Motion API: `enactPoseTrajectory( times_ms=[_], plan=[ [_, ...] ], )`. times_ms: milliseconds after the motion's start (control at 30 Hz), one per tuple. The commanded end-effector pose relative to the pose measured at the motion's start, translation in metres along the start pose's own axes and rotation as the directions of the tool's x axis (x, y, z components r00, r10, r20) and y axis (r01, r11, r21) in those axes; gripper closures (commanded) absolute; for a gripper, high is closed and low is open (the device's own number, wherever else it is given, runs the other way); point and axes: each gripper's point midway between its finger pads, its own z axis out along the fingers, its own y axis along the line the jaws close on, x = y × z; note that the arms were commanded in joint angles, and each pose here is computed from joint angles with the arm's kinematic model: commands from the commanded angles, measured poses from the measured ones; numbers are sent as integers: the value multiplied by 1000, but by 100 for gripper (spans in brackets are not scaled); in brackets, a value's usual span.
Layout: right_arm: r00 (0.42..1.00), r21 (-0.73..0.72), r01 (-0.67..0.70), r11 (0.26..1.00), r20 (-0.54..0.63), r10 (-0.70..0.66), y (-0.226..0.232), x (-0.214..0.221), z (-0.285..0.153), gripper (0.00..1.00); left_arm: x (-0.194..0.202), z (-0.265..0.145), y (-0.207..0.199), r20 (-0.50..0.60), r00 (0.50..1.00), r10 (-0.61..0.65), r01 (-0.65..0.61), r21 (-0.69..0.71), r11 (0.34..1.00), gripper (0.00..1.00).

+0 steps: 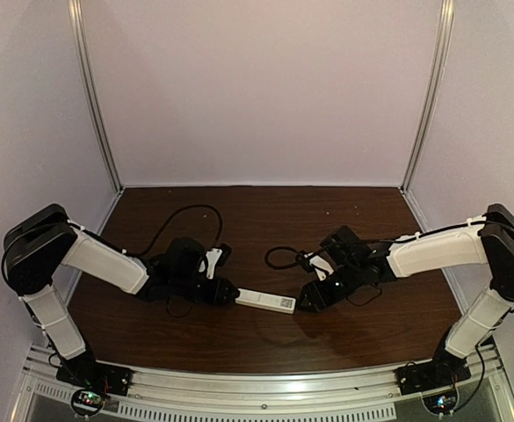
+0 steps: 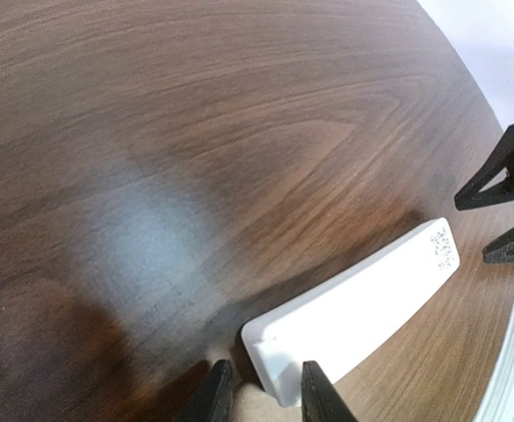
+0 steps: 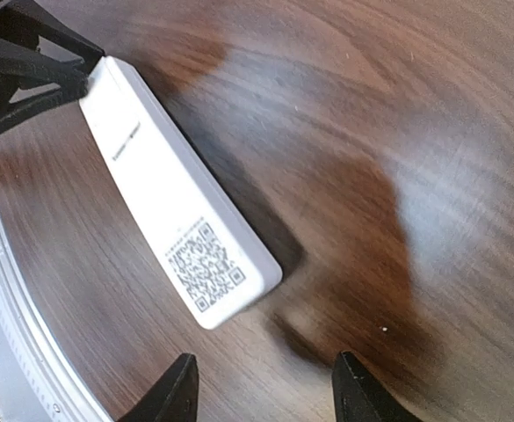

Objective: Load the batteries into the remote control
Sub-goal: Press the battery cover onto the remote control without the battery cover.

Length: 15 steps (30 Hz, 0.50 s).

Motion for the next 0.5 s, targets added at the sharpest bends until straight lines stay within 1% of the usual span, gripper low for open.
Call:
enactPoseTrajectory(
  times_ms=[0,267,467],
  plan=[
    [996,-63,-80,995,39,82,7,-2,-2,48,-13,-1,-4,30,999,34,-34,-17,999,75],
    [992,-131,-111,985,42,117,15,-5,6,54,-10,4,-5,11,999,44,-44,-27,999,83],
    [991,-147,-128,981,28,133,16,-6,14,59,-4,8,-4,-12,999,44,-44,-29,999,85]
  ],
)
